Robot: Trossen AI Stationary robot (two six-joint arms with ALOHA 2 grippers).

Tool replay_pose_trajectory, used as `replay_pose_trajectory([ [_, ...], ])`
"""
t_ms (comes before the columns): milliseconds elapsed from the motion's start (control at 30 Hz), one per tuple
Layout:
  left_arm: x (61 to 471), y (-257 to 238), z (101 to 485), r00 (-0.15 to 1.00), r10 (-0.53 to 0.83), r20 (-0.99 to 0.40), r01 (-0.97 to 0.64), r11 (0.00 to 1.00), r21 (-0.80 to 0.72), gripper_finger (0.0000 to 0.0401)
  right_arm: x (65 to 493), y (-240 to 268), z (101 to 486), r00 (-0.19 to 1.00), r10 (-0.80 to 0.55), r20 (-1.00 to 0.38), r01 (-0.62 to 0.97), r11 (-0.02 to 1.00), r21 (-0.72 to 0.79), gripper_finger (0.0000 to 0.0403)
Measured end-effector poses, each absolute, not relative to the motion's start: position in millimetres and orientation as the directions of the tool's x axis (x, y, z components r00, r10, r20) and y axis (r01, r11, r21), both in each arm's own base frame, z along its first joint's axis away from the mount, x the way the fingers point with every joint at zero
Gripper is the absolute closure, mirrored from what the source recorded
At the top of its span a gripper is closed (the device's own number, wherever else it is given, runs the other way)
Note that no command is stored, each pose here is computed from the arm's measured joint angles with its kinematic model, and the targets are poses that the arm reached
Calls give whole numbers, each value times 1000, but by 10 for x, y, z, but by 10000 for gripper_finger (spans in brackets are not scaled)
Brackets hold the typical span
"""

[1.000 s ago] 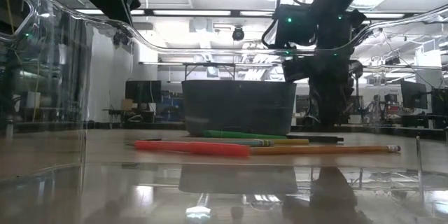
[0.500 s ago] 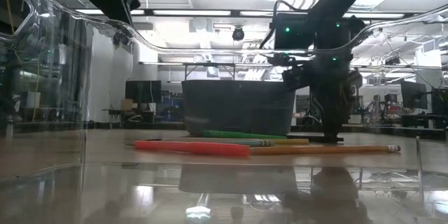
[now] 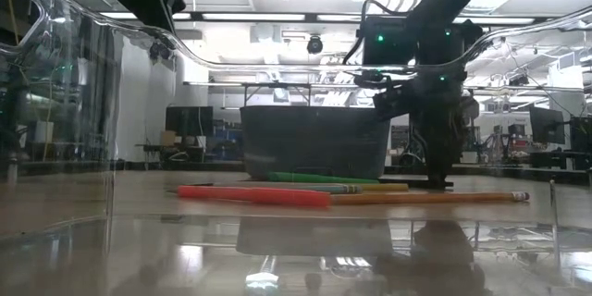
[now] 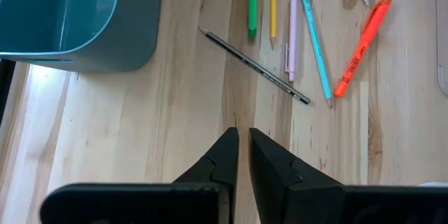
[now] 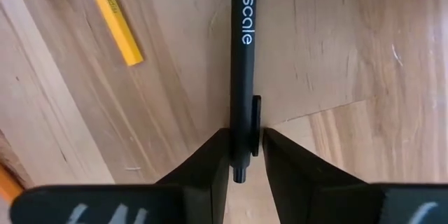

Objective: Sort pens & pencils
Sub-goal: Put the black pen into the dark blue bin

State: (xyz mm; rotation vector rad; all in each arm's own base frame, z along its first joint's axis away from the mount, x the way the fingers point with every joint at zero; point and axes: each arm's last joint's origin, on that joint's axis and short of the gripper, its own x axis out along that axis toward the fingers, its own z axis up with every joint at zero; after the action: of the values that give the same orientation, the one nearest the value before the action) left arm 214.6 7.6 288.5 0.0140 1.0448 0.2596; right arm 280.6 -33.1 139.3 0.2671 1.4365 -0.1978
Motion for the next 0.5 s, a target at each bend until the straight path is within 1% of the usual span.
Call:
replay_pose_trajectory([
  [500, 2146, 76, 2885, 474, 219, -853, -205, 969, 134, 377, 2791, -335, 1391, 108, 6, -994, 297, 954, 38, 322],
])
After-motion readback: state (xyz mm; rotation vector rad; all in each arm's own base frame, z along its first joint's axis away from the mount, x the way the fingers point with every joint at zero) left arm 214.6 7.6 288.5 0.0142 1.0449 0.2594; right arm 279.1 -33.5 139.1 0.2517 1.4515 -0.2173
